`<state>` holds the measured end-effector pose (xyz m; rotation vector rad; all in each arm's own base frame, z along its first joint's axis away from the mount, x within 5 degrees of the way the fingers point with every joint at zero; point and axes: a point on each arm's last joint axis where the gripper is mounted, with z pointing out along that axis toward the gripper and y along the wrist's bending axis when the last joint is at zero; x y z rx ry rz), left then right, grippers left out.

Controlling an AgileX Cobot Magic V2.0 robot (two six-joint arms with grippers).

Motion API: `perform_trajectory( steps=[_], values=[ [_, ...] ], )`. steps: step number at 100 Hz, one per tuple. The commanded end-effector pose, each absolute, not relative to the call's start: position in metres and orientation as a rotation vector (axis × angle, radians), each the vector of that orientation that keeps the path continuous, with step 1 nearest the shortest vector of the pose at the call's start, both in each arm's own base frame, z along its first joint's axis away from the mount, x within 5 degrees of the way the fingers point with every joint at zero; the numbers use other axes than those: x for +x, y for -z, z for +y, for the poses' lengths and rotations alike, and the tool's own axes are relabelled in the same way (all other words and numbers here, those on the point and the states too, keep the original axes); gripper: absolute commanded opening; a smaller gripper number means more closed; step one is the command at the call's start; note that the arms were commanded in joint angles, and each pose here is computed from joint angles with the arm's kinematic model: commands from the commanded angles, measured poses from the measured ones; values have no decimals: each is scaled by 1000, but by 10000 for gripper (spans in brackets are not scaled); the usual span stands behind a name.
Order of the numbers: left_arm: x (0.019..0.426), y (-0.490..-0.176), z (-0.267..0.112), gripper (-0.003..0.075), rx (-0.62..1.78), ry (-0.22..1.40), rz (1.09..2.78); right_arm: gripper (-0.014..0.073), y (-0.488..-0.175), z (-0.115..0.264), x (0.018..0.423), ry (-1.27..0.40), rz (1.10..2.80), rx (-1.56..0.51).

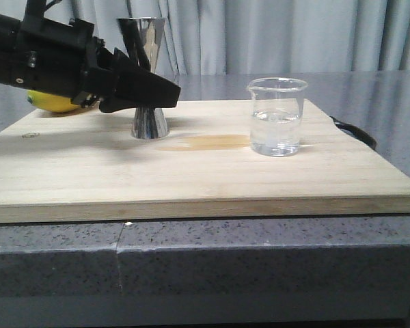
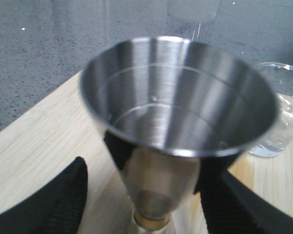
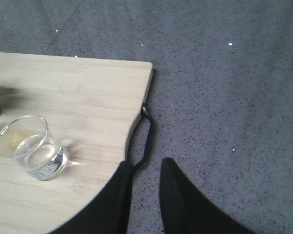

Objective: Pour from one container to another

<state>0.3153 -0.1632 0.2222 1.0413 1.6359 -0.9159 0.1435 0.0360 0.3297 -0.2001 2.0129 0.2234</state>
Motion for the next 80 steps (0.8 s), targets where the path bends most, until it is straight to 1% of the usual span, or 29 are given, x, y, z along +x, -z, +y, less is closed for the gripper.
perform_trajectory(
  steps=[1,5,9,14,24,31,39,46,58,68,73,77,80],
  values=[
    [314,-250,-167,340,994,963,1519,123,-347,36,147,-217,1905,-196],
    [314,-250,-167,295,994,963,1519,123,-347,36,147,-217,1905,-196],
    [314,-250,-167,224,994,963,1519,123,-347,36,147,-217,1905,-196],
    [314,-250,-167,156,994,963,1519,123,-347,36,147,-217,1905,-196],
    [313,-251,-167,-22,994,969,1517,123,-347,37,147,-226,1897,-191],
    [313,-251,-167,-20,984,988,1522,123,-344,37,149,-229,1880,-188],
    [312,-253,-168,-20,938,1047,1555,123,-336,40,150,-241,1851,-199],
    [309,-259,-168,-20,928,1088,1544,123,-327,45,150,-261,1811,-217],
    [298,-276,-168,-20,964,1108,1476,123,-307,57,147,-320,1719,-268],
    [287,-296,-167,-20,980,1100,1441,125,-289,67,146,-358,1692,-311],
    [281,-304,-167,-20,987,1103,1426,148,-281,72,148,-368,1694,-328],
    [277,-309,-168,-20,993,1106,1414,192,-273,77,150,-378,1698,-346],
    [273,-314,-168,-20,1000,1104,1404,242,-269,80,152,-382,1702,-356]
  ],
)
